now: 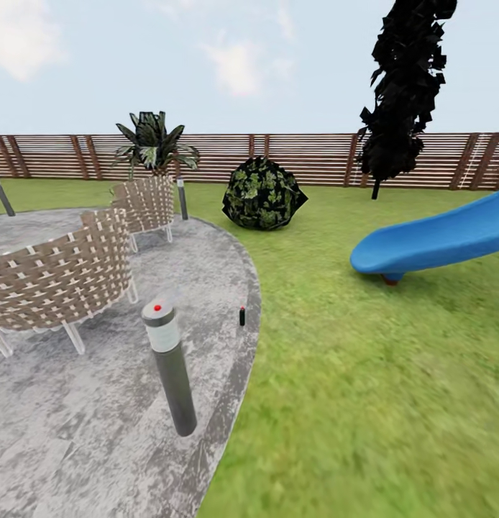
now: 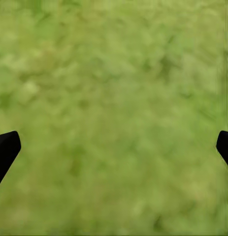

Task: In the garden, pick up the pesticide atomizer on the floor and spray pesticide onto both trees until each tree trunk is fully covered.

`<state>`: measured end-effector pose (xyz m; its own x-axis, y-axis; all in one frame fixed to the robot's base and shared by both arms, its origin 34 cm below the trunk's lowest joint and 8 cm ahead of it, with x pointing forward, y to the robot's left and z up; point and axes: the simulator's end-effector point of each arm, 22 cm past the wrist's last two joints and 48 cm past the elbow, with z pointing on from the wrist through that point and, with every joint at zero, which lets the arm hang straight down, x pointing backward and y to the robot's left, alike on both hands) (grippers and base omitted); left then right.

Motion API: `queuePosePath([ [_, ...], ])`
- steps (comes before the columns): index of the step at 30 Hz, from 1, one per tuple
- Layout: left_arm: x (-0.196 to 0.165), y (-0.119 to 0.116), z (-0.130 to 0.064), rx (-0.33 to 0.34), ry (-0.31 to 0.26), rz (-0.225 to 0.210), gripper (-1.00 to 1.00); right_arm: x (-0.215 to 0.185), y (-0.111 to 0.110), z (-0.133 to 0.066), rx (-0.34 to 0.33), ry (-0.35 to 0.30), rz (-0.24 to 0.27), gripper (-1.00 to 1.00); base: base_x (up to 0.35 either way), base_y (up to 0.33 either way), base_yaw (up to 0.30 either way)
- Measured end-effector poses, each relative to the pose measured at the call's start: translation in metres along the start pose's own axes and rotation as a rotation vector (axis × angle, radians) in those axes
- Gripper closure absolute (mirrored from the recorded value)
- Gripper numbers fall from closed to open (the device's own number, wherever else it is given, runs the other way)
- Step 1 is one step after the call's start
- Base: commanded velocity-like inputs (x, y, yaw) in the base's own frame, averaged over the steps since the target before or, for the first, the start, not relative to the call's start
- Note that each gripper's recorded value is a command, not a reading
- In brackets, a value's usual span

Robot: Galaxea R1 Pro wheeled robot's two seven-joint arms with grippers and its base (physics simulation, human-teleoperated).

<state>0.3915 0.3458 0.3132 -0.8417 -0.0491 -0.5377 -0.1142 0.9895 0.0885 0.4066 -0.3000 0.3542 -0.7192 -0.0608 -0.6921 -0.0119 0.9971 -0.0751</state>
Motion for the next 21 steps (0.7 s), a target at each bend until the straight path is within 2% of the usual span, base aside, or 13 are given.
queuePosePath([
  [21, -0.0001, 0.0002, 0.0, -0.001, 0.0, -0.002, -1.0, 0.0, 0.0, 0.0, 0.0, 0.0, 0.0, -1.0, 0.323, -0.107, -0.263],
])
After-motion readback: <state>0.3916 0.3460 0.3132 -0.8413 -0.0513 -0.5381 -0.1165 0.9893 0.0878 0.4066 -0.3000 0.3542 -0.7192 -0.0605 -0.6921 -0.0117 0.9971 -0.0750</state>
